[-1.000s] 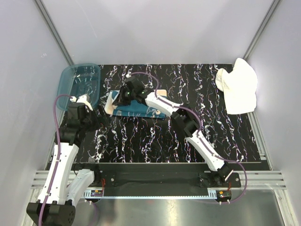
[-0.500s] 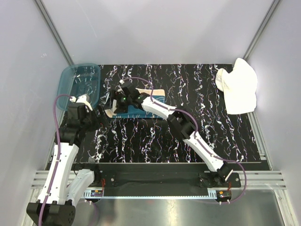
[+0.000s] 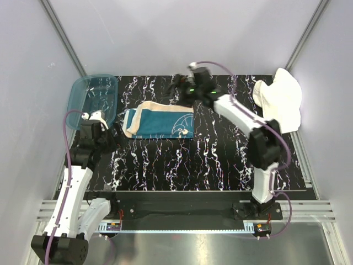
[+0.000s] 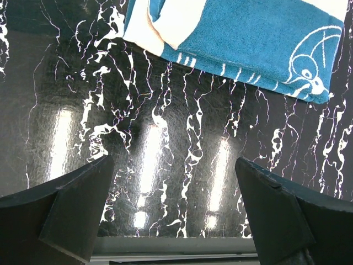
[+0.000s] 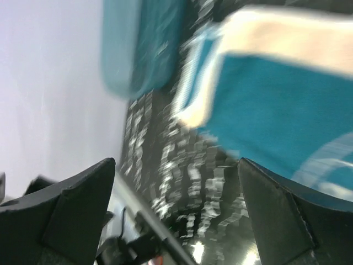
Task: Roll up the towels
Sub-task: Fold the towel
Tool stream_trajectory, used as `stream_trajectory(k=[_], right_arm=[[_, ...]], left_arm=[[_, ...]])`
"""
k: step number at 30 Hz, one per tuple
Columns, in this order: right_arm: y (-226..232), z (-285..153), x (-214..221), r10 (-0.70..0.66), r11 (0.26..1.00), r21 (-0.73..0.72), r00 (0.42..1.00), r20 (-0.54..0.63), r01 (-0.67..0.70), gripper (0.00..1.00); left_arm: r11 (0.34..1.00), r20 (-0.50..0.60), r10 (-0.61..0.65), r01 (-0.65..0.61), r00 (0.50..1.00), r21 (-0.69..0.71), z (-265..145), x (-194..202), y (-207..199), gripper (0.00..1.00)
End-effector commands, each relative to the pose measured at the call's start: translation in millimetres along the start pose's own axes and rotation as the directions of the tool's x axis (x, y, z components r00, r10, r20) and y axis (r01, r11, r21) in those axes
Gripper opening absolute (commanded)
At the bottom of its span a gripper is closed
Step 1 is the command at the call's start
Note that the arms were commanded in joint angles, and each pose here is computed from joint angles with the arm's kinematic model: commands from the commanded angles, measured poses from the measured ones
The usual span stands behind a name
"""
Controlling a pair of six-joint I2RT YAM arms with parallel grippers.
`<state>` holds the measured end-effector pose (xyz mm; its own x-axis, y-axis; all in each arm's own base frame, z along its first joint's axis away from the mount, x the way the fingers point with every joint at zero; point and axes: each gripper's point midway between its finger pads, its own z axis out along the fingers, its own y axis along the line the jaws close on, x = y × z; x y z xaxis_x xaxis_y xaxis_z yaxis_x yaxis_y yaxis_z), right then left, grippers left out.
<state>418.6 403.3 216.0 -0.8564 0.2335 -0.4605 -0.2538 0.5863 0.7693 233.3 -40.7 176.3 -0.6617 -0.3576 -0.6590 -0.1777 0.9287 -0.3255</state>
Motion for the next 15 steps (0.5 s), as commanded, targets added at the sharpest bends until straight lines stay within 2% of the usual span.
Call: stream_trajectory(k=[1,3,5,10,15], right_arm=[[-69.0,-59.0,-29.0,-0.004,0.979,0.204,0.994,0.112,-0.019,1.00],[-119.0,-74.2,-22.9,0.004,0.942,0.334,0.994,0.113,-0.042,1.00],[-149.0,-78.5,-5.4,0.033,0.914,0.401,0.997,0.068,-0.058,0.99],[-189.6,-63.9,28.2,0.097,0.887,0.457,0.994,-0.040,-0.068,0.93],[-215.4,-43.3,56.4,0.175,0.880,0.463,0.979,-0.103,-0.109,0.86]], left_arm=[[1.000,0.017,0.012,-0.013,1.000,0.025,9.6,-10.1,-7.3,0.99],[1.000,-0.005,0.017,-0.016,1.000,0.017,18.8,-13.7,-9.8,0.99],[1.000,-0.034,0.023,-0.023,0.999,0.009,28.9,-12.0,-13.5,0.99],[0.998,-0.038,0.055,-0.054,0.998,0.026,37.1,-17.5,-33.4,0.98],[0.998,-0.058,0.061,-0.062,0.996,-0.012,48.0,-17.5,-33.4,0.95]])
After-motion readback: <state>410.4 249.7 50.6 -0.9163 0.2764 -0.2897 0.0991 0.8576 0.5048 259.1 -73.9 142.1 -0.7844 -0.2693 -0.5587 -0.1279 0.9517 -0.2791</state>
